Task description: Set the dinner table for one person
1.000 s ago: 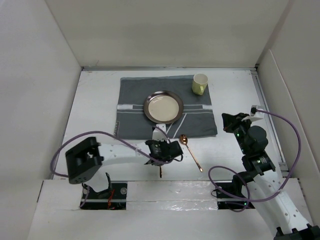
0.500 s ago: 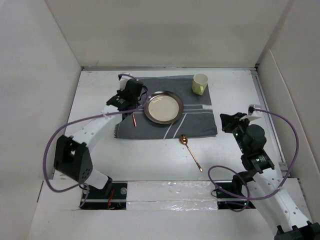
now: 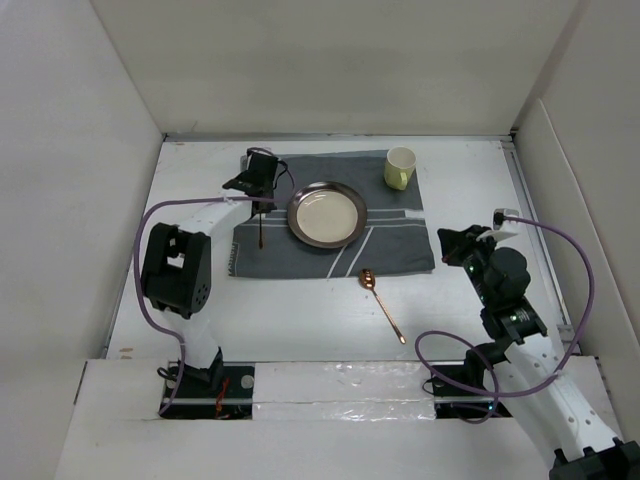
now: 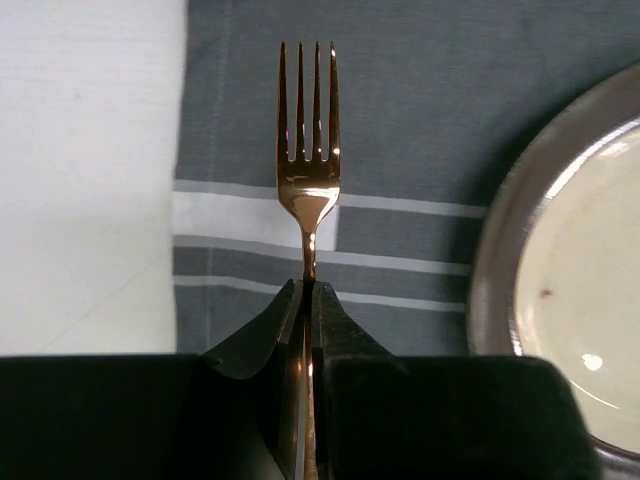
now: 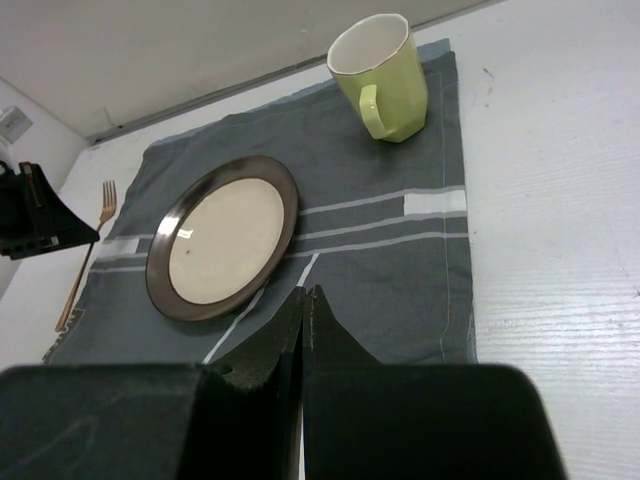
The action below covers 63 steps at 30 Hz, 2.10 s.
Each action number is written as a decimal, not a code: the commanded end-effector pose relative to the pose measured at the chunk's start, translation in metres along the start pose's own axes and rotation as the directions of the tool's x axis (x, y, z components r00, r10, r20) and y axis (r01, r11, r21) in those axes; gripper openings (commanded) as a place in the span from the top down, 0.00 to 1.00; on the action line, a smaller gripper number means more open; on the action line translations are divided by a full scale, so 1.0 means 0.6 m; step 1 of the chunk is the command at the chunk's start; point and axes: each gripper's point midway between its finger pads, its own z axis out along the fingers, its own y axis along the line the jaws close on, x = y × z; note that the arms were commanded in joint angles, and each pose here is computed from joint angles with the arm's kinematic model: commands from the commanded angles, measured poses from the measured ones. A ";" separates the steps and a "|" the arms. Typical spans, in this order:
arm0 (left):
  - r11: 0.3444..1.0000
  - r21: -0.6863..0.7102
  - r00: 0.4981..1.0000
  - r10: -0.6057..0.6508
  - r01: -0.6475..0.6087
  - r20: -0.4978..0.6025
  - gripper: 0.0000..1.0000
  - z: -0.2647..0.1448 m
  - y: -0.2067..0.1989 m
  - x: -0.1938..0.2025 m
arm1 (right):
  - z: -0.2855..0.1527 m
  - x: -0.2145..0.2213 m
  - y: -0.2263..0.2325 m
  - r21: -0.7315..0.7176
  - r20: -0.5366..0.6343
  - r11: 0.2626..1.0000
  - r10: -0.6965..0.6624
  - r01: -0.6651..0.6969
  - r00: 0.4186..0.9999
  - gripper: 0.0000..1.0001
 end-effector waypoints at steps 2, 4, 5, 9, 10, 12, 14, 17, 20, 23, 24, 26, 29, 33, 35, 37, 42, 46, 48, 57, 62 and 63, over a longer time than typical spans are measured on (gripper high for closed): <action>0.994 0.114 0.997 -0.015 0.006 0.078 1.00 -0.012 -0.039 -0.043 | 0.003 -0.015 0.019 -0.047 0.029 0.999 -0.007 0.008 1.000 1.00; 0.996 0.091 0.998 -0.015 0.008 0.069 1.00 -0.002 -0.034 -0.034 | 0.003 -0.016 0.020 -0.051 0.031 0.999 -0.010 0.011 0.999 1.00; 0.997 0.081 0.998 -0.011 0.006 0.056 1.00 0.006 -0.033 -0.026 | 0.003 -0.017 0.022 -0.057 0.032 0.998 -0.010 0.011 0.999 1.00; 0.998 0.057 0.999 -0.001 -0.001 0.035 1.00 0.028 -0.033 -0.013 | 0.002 -0.019 0.021 -0.055 0.042 0.998 -0.012 0.014 0.999 1.00; 0.999 0.051 0.999 -0.009 0.007 0.036 1.00 0.031 -0.033 -0.015 | 0.001 -0.018 0.024 -0.064 0.039 0.998 -0.009 0.011 0.999 1.00; 0.998 0.053 1.000 -0.015 0.013 0.026 1.00 0.041 -0.036 -0.007 | 0.001 -0.018 0.024 -0.064 0.037 0.998 -0.011 0.013 0.999 1.00; 0.998 0.064 1.000 -0.004 0.003 0.020 1.00 0.044 -0.054 0.000 | 0.002 -0.017 0.023 -0.061 0.037 0.998 -0.012 0.014 0.999 1.00; 0.999 0.044 1.000 0.010 -0.010 0.004 1.00 0.053 -0.057 0.011 | 0.002 -0.016 0.025 -0.069 0.033 0.997 -0.014 0.016 0.999 1.00; 1.000 0.017 1.000 0.008 -0.008 -0.009 1.00 0.062 -0.052 0.019 | 0.003 -0.016 0.024 -0.066 0.034 0.998 -0.012 0.015 0.999 1.00; 1.000 0.005 1.000 0.014 -0.014 -0.023 0.99 0.067 -0.049 0.028 | 0.004 -0.014 0.026 -0.072 0.028 0.997 -0.013 0.015 1.000 1.00; 1.000 -0.003 1.000 0.013 -0.013 -0.028 0.96 0.069 -0.047 0.031 | 0.004 -0.015 0.025 -0.068 0.030 0.998 -0.013 0.015 0.999 0.99; 0.999 -0.029 0.999 0.018 -0.019 -0.034 0.88 0.072 -0.041 0.032 | 0.006 -0.013 0.023 -0.065 0.025 0.998 -0.013 0.015 1.000 0.94; 0.998 -0.054 0.999 0.020 -0.022 -0.038 0.79 0.072 -0.034 0.032 | 0.008 -0.009 0.021 -0.059 0.014 0.998 -0.019 0.019 1.000 0.86; 0.999 -0.040 1.000 0.011 -0.011 -0.010 0.69 0.049 -0.039 0.011 | 0.010 0.000 0.028 -0.089 -0.008 0.996 -0.026 0.025 1.000 0.77; 1.000 -0.019 0.999 -0.021 0.022 0.043 0.66 0.016 -0.040 -0.026 | 0.009 0.003 0.037 -0.124 -0.012 0.992 -0.038 0.036 0.999 0.99; 0.998 0.038 0.994 -0.057 0.053 0.096 0.65 -0.021 -0.047 -0.062 | 0.006 0.004 0.057 -0.184 -0.019 0.982 -0.048 0.044 0.999 1.00; 0.956 0.277 0.934 -0.185 0.099 0.305 0.70 -0.214 -0.052 -0.182 | -0.002 0.076 0.062 -0.201 -0.175 0.978 -0.082 0.046 0.981 1.00; 0.847 0.525 0.856 -0.333 0.086 0.396 1.00 -0.389 -0.038 -0.165 | -0.027 0.187 0.061 -0.200 -0.418 0.979 -0.111 0.028 0.902 1.00; 0.824 0.562 0.873 -0.323 0.070 0.366 1.00 -0.389 -0.044 -0.128 | -0.029 0.204 0.059 -0.193 -0.450 0.981 -0.113 0.027 0.886 1.00; 0.776 0.630 0.853 -0.343 0.022 0.393 0.72 -0.475 0.016 0.019 | -0.060 0.300 0.063 -0.135 -0.621 0.990 -0.123 0.049 0.774 0.65; 0.786 0.618 0.807 -0.374 0.013 0.457 0.72 -0.490 0.045 0.043 | -0.071 0.353 0.055 -0.099 -0.719 0.986 -0.162 0.131 0.676 0.46; 0.784 0.621 0.802 -0.376 0.009 0.463 0.72 -0.497 0.047 0.043 | -0.067 0.355 0.049 -0.075 -0.723 0.984 -0.164 0.161 0.671 0.45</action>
